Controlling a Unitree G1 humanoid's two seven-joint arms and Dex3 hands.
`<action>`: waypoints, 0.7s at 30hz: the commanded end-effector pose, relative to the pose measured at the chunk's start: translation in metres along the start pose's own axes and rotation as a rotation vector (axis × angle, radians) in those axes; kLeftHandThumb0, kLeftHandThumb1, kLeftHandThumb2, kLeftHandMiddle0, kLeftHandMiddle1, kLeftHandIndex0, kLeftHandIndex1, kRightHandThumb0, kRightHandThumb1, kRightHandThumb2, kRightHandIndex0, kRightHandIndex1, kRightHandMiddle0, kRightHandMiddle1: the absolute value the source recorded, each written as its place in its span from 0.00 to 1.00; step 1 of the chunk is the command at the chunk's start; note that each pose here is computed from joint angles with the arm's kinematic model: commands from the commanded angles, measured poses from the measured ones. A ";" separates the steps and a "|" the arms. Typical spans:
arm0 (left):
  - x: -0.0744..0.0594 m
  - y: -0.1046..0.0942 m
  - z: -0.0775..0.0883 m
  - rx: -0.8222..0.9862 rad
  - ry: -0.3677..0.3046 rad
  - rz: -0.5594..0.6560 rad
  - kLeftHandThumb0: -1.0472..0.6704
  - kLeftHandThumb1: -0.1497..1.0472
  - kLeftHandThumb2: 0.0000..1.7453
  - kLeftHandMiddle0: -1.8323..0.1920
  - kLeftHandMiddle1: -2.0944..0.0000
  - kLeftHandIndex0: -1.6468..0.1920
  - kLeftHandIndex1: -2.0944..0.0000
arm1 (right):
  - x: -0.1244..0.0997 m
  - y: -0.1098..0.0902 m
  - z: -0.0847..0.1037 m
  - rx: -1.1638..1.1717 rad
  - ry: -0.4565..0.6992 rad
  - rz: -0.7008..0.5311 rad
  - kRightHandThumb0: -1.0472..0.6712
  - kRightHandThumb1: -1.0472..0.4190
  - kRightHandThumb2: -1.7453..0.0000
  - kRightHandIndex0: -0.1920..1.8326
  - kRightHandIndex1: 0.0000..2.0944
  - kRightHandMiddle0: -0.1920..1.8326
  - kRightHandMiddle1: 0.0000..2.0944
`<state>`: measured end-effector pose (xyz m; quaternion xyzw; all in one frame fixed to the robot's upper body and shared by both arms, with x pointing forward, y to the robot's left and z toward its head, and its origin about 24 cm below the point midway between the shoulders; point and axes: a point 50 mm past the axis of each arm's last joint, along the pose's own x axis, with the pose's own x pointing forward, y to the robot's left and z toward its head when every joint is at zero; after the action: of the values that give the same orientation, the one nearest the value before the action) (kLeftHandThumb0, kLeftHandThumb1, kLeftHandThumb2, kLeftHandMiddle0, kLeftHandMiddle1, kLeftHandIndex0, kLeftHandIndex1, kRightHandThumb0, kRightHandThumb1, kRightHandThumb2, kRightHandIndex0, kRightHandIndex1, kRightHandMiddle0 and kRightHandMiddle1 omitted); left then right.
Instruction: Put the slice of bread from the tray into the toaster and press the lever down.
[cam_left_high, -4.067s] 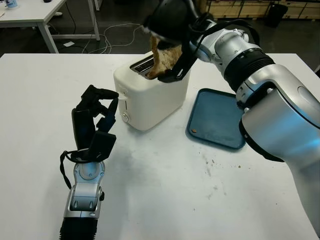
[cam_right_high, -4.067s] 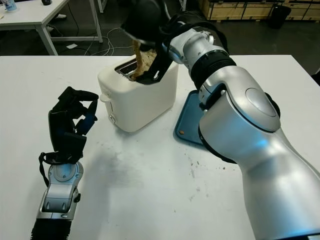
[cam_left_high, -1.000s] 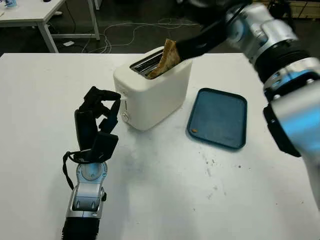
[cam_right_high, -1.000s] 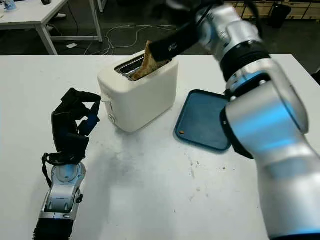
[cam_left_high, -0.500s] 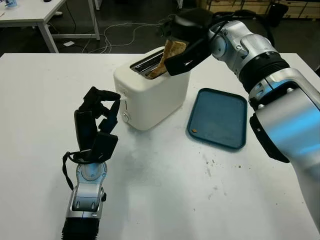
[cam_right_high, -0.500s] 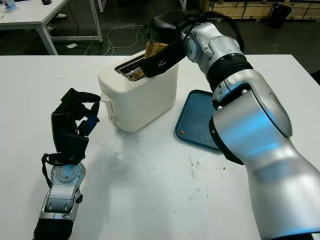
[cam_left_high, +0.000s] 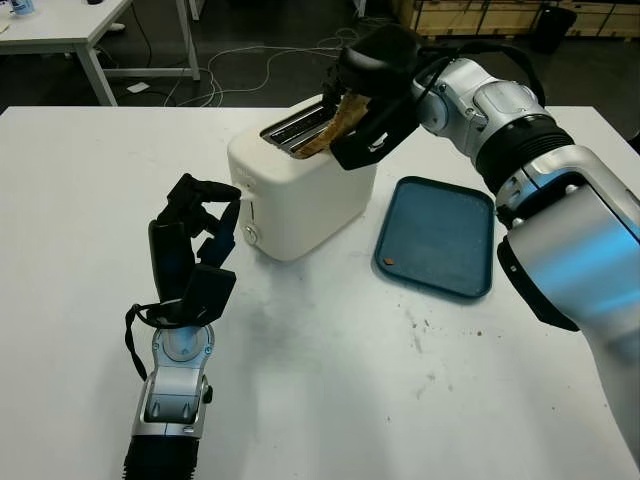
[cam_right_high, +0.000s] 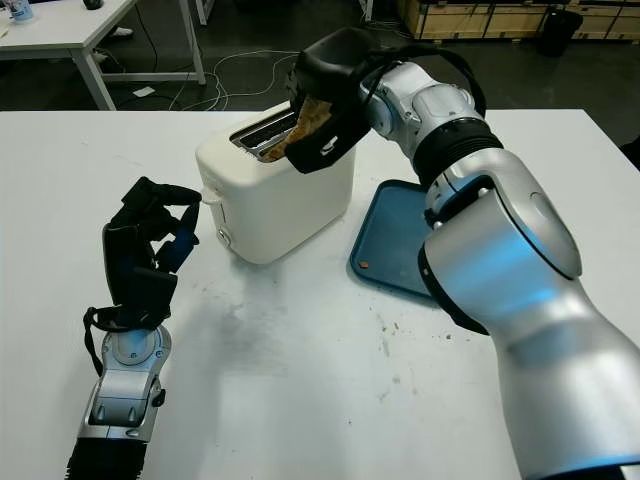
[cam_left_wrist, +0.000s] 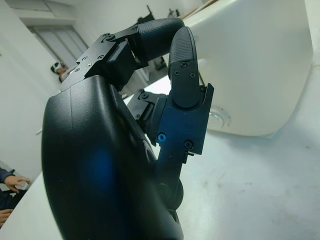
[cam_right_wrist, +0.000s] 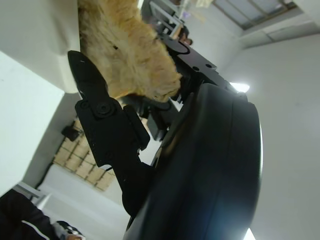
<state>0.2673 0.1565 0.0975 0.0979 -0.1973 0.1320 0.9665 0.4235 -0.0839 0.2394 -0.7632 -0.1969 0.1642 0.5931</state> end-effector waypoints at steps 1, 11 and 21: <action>-0.003 0.001 -0.001 0.015 0.003 0.008 0.32 0.89 0.16 0.52 0.17 0.54 0.30 | -0.002 0.004 -0.003 -0.015 -0.006 0.003 0.45 0.21 1.00 0.56 0.56 0.71 0.07; -0.004 0.002 -0.001 0.012 0.001 0.010 0.33 0.89 0.16 0.53 0.17 0.54 0.31 | -0.005 -0.006 -0.007 -0.038 -0.019 -0.093 0.39 0.19 0.99 0.54 0.72 0.73 0.05; -0.005 0.001 -0.002 0.007 0.000 0.010 0.34 0.89 0.16 0.53 0.17 0.54 0.31 | -0.004 0.001 -0.002 -0.263 -0.047 -0.159 0.27 0.09 0.73 0.62 0.83 0.46 0.83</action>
<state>0.2659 0.1573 0.0955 0.0977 -0.1940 0.1372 0.9664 0.4209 -0.0877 0.2371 -0.8109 -0.2826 0.1196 0.4983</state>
